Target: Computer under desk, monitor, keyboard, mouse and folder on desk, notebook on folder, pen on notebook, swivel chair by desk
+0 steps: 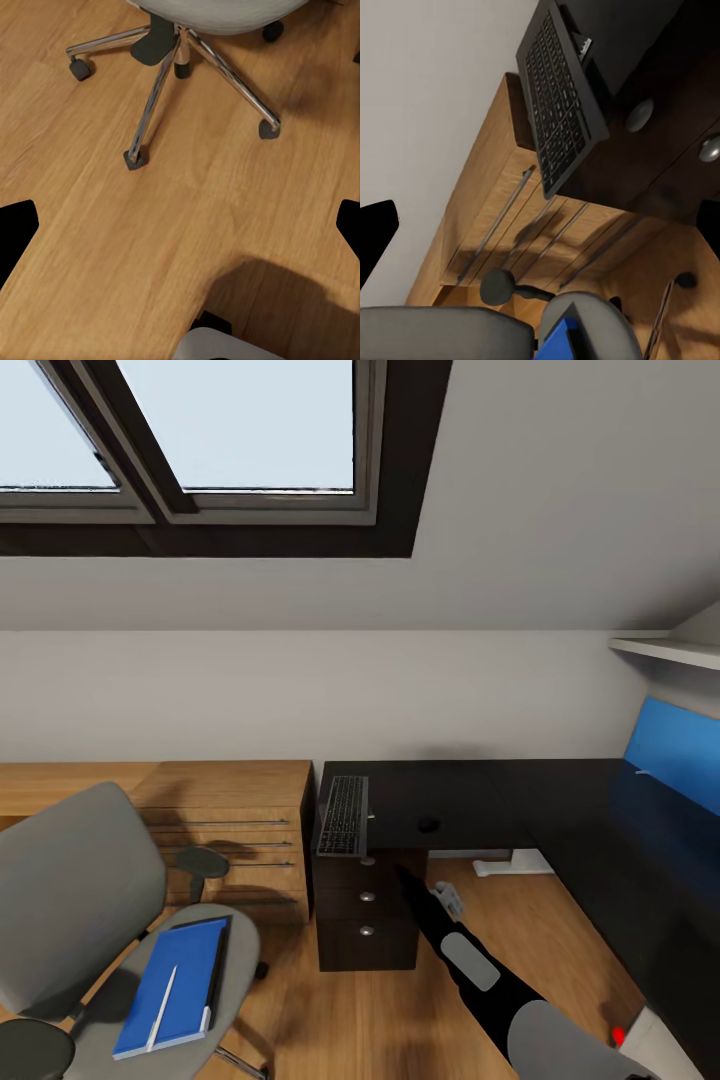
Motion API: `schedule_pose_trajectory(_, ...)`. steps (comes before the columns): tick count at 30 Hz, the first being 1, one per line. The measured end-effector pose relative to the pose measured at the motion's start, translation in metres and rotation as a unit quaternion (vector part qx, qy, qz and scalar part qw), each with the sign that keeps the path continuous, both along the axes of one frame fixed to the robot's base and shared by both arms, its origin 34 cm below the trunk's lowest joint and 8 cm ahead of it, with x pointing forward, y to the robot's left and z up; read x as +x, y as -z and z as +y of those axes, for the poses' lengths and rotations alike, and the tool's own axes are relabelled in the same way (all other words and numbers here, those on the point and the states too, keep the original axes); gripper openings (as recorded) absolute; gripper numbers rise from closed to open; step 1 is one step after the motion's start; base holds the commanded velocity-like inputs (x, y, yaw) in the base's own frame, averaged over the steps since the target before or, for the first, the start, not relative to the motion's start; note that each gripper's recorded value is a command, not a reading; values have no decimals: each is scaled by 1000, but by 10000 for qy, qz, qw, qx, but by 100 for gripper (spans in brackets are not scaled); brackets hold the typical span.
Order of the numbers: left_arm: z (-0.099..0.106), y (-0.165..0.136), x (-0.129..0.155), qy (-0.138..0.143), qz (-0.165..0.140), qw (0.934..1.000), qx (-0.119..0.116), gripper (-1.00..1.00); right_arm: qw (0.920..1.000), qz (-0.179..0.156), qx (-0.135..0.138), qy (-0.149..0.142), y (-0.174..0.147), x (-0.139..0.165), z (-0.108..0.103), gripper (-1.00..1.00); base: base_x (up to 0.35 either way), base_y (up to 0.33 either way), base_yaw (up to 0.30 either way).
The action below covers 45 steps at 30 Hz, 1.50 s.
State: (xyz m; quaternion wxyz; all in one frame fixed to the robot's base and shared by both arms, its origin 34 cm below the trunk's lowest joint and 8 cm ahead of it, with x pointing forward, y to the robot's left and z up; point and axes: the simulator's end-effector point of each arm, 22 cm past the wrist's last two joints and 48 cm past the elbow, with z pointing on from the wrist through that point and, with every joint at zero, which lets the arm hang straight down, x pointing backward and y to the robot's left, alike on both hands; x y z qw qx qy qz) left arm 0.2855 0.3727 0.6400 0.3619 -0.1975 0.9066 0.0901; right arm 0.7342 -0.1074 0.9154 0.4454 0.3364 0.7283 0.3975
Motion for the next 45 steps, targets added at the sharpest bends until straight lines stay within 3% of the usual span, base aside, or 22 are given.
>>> schedule_pose_trajectory(37, 7, -1, -1, -51, -4, 10000, 39, 100, 10000, -17, 12, 70, -1, 2, -7, 100, 0, 0, 267)
schedule_pose_trajectory(45, 10, 1, -1, -116, -6, 9999, 56, 100, 10000, -31, 5, 90, 1, 3, -11, 100, 0, 0, 131)
